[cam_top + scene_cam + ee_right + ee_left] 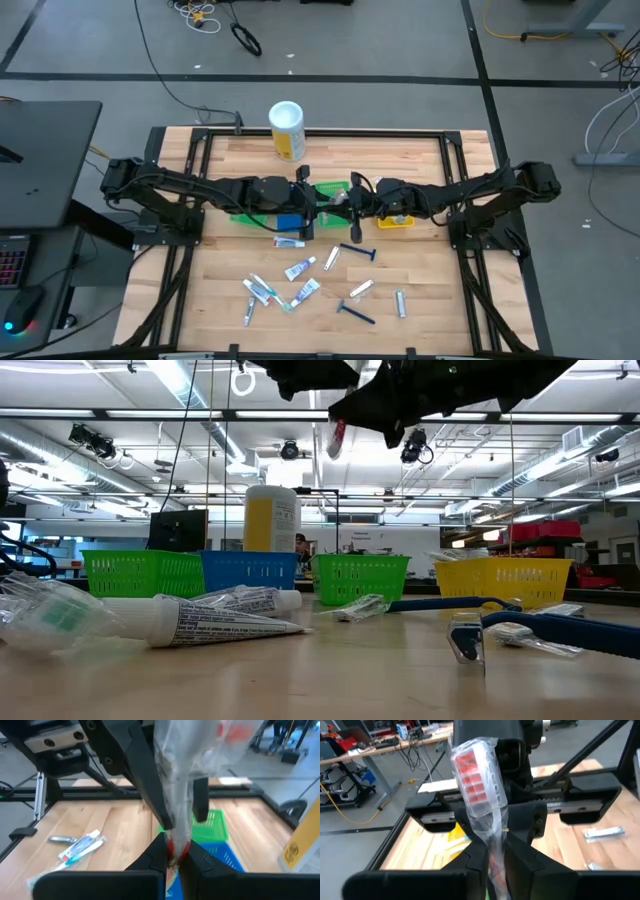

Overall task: Pick & Place Travel size toiletries
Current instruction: Put the red and white toothbrush into the yellow bin

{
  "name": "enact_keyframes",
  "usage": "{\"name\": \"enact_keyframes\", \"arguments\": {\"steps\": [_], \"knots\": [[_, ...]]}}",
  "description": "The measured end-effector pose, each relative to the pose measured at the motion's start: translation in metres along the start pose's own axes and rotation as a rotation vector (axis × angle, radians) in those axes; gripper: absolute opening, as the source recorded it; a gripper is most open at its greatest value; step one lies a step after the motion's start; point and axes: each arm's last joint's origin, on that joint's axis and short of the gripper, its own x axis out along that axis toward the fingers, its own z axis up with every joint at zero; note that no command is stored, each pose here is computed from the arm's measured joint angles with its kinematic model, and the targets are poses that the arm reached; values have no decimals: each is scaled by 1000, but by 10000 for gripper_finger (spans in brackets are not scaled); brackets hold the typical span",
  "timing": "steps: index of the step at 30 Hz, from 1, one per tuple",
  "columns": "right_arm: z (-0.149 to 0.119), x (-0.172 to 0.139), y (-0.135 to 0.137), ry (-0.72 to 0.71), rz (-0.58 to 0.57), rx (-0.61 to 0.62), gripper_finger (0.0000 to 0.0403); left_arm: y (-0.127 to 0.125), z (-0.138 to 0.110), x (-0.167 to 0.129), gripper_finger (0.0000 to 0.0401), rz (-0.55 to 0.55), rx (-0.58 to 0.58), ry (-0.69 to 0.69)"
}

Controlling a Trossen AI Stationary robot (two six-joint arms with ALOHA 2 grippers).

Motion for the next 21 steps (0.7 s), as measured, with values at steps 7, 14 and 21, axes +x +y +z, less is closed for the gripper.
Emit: {"name": "enact_keyframes", "arguments": {"steps": [7,14,21], "knots": [[-3,-3,0,53,-8,9,25,0,-6,0,136,24,14,59],[-2,-30,-7,195,-156,99,25,1,-13,-1,191,71,-3,135],[-19,-48,-15,427,-265,252,24,2,-13,-1,197,92,-41,140]]}}
